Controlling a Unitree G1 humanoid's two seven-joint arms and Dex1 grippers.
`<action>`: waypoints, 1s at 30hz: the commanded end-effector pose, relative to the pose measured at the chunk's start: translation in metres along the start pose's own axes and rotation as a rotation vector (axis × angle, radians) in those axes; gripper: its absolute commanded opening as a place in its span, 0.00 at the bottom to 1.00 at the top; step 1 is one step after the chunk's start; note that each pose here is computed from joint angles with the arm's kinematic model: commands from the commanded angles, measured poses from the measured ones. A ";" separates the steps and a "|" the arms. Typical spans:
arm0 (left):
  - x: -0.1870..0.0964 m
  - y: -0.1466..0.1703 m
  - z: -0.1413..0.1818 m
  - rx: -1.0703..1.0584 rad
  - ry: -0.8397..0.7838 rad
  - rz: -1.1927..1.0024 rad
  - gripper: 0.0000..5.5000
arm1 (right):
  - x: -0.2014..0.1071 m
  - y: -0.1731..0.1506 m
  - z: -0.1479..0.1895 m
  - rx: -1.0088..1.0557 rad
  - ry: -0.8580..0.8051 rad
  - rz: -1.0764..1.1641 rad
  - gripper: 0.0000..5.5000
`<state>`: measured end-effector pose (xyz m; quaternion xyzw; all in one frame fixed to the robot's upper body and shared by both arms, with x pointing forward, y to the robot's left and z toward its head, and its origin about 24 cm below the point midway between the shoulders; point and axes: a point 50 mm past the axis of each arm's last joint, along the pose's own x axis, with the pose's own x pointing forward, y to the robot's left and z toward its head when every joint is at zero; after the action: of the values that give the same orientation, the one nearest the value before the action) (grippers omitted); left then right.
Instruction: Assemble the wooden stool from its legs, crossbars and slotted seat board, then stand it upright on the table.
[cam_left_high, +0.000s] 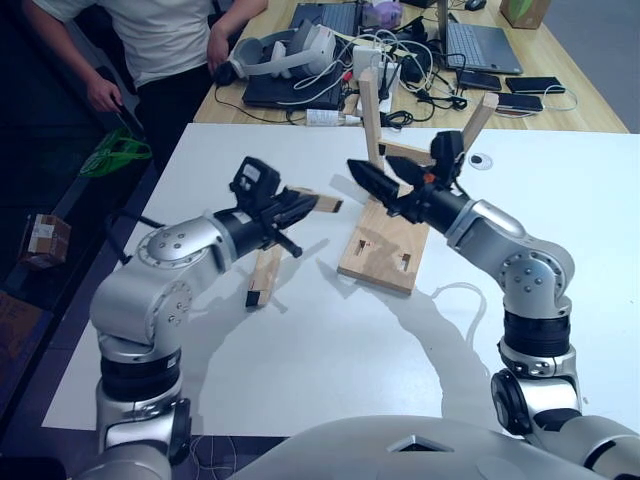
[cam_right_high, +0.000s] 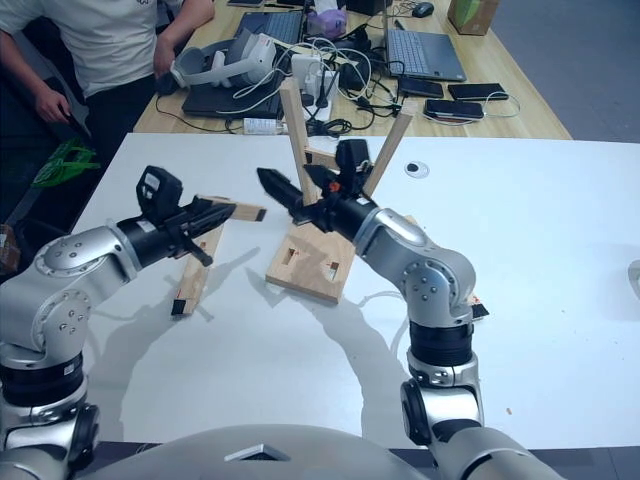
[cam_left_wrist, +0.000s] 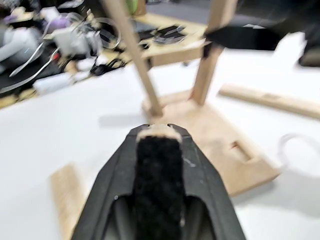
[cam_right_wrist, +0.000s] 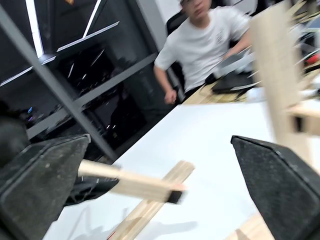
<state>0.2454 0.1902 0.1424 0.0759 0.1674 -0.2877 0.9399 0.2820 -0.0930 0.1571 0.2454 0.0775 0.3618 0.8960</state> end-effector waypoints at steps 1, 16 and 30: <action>-0.012 0.024 -0.014 -0.003 0.104 0.135 0.07 | -0.011 -0.009 0.006 0.001 -0.039 -0.055 0.98; -0.016 0.054 -0.003 -0.413 0.134 0.239 0.07 | -0.016 -0.013 -0.012 0.001 0.041 -0.102 0.98; -0.020 0.057 -0.035 -0.474 0.331 0.235 0.07 | -0.012 -0.011 -0.023 0.023 0.055 -0.109 0.98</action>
<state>0.2549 0.2521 0.1273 -0.0857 0.3484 -0.1226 0.9253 0.2731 -0.1007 0.1334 0.2428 0.1152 0.3210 0.9081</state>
